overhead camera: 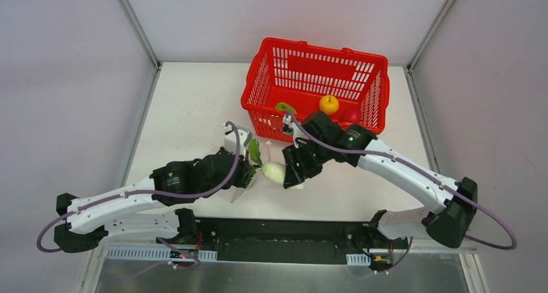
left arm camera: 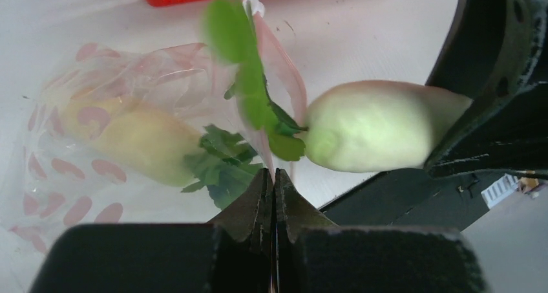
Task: Place the food in the zip-top bag and seal the zipper
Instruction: Place the fake vegetable in the zipper food storage bag.
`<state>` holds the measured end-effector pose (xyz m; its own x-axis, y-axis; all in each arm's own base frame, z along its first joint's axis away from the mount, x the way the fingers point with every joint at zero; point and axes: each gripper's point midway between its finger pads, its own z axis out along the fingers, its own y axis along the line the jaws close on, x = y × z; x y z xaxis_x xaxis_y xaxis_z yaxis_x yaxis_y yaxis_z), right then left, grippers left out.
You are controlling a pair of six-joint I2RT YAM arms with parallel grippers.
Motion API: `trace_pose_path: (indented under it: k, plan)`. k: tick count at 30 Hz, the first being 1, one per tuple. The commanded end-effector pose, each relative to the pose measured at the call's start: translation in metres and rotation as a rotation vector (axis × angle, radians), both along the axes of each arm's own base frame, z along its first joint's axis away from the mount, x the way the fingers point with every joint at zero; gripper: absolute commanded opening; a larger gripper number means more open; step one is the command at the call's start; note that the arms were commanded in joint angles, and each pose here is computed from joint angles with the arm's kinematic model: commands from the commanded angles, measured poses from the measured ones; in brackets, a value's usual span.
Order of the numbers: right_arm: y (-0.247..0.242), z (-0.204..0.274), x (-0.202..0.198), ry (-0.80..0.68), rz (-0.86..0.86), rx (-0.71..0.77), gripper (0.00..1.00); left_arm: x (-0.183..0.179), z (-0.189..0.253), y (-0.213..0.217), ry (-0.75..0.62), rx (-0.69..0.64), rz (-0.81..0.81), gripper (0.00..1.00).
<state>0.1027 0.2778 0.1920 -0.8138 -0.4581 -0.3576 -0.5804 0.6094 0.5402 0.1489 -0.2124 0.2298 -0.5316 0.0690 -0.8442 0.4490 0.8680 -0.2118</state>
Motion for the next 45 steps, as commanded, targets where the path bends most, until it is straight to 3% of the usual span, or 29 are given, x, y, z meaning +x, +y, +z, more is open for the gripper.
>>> trace_pose_path:
  k: [1, 7, 14, 21, 28, 34, 39, 45]
  plan:
    - [-0.011, -0.010, 0.008, -0.030, 0.053, -0.161, 0.31, -0.005, 0.008, -0.026, 0.011, -0.005, -0.094, 0.00]
    - [-0.020, -0.012, -0.017, -0.027, 0.165, -0.211, 0.33, -0.002, 0.012, -0.036, -0.009, -0.005, -0.085, 0.00]
    - [-0.028, 0.024, -0.001, -0.199, 0.107, -0.139, 0.32, -0.010, 0.004, -0.041, 0.006, 0.013, -0.143, 0.00]
    - [-0.015, 0.006, 0.002, -0.138, 0.138, -0.188, 0.31, -0.028, 0.003, -0.067, 0.011, 0.037, -0.296, 0.00]
    - [-0.016, -0.005, 0.005, -0.130, 0.154, -0.233, 0.31, -0.031, 0.006, -0.075, 0.002, 0.067, -0.318, 0.00]
    - [-0.001, -0.001, -0.014, -0.074, 0.198, -0.118, 0.34, -0.016, 0.018, -0.070, -0.042, -0.012, -0.201, 0.00]
    - [0.017, 0.011, -0.004, -0.096, 0.114, -0.034, 0.39, -0.022, 0.035, -0.089, -0.059, -0.157, -0.247, 0.00]
    - [0.047, 0.026, -0.009, -0.047, 0.081, 0.144, 0.38, -0.027, 0.042, -0.098, -0.071, -0.195, -0.293, 0.00]
